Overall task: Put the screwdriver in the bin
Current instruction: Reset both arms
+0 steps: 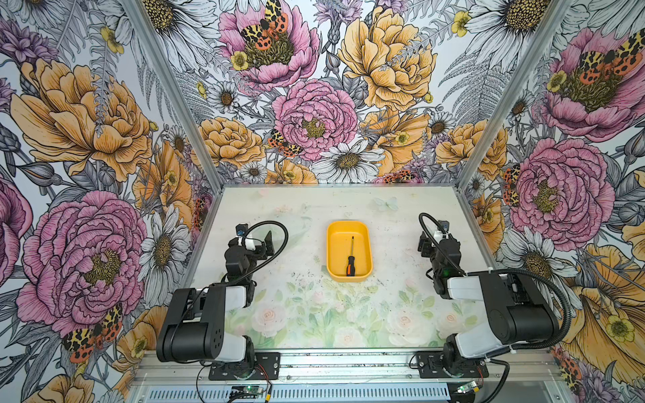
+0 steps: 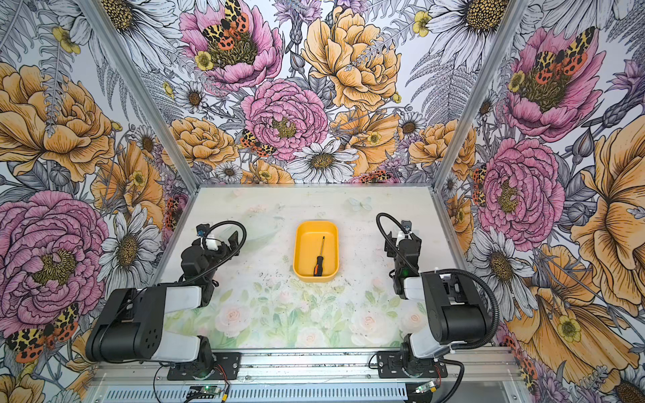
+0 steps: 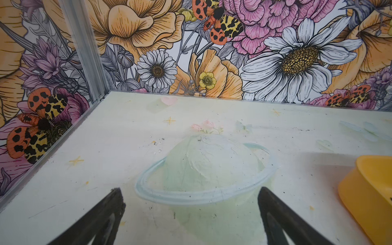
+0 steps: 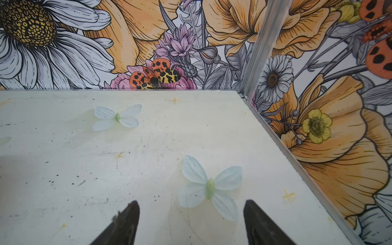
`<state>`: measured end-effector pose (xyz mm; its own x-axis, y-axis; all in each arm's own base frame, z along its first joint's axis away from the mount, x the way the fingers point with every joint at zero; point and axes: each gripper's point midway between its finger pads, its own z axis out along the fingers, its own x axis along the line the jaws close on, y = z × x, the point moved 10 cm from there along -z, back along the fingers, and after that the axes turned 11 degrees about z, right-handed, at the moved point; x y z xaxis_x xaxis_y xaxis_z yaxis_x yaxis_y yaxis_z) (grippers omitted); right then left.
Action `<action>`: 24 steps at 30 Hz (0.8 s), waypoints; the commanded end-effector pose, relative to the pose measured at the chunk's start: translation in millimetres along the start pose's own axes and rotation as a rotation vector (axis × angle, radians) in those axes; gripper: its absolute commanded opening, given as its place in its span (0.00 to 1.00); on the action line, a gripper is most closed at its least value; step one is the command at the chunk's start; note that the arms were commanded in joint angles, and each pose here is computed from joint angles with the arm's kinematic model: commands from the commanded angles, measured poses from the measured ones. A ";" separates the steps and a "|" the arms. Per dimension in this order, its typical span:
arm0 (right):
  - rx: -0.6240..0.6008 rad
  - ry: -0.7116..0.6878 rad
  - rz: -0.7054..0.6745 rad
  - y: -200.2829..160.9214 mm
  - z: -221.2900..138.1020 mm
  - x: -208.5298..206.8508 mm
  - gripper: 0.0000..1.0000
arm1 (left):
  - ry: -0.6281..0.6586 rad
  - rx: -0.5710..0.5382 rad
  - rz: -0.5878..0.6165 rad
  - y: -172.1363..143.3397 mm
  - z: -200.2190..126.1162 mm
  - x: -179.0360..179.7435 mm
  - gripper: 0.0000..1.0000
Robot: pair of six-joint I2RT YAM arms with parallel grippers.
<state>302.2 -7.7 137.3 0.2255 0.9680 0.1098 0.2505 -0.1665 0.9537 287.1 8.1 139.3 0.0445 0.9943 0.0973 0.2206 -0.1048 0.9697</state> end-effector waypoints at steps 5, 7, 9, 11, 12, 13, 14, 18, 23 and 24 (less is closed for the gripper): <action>-0.022 0.013 0.018 2.5 0.5 0.4 0.81 | -0.021 0.010 0.024 6.2 19.0 2.9 0.99; -0.022 0.013 0.017 2.3 0.5 0.4 0.81 | -0.014 0.000 0.022 5.4 19.0 2.7 0.99; -0.022 0.013 0.018 2.2 0.6 0.4 0.84 | -0.006 0.017 0.022 5.6 19.0 3.4 0.99; -0.022 0.013 0.017 2.2 0.6 0.2 0.87 | -0.005 0.004 0.021 6.0 19.1 3.1 0.99; -0.023 0.013 0.018 2.6 0.3 0.4 0.97 | -0.004 0.013 0.020 5.4 18.9 3.2 0.99; -0.021 0.013 0.017 2.0 0.5 0.4 0.99 | -0.005 0.004 0.020 6.0 19.3 2.7 0.99; -0.023 0.013 0.017 2.6 0.7 0.5 0.99 | 0.002 0.008 0.019 5.7 18.9 3.2 0.99; -0.022 0.014 0.018 2.5 0.4 0.5 0.99 | 0.041 0.009 0.009 5.6 18.7 5.6 0.99; -0.025 0.015 0.018 3.4 0.5 0.6 0.99 | 0.044 0.012 0.009 5.4 18.7 5.2 0.99; -0.024 0.013 0.018 2.9 0.6 0.5 0.99 | 0.043 0.011 0.011 5.4 18.6 4.7 0.99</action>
<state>302.4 -7.4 137.4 0.2229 0.9676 0.1183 0.2482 -0.1737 0.9530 305.3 11.1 137.2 0.0241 0.9933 0.1128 0.2439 -0.1153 0.9629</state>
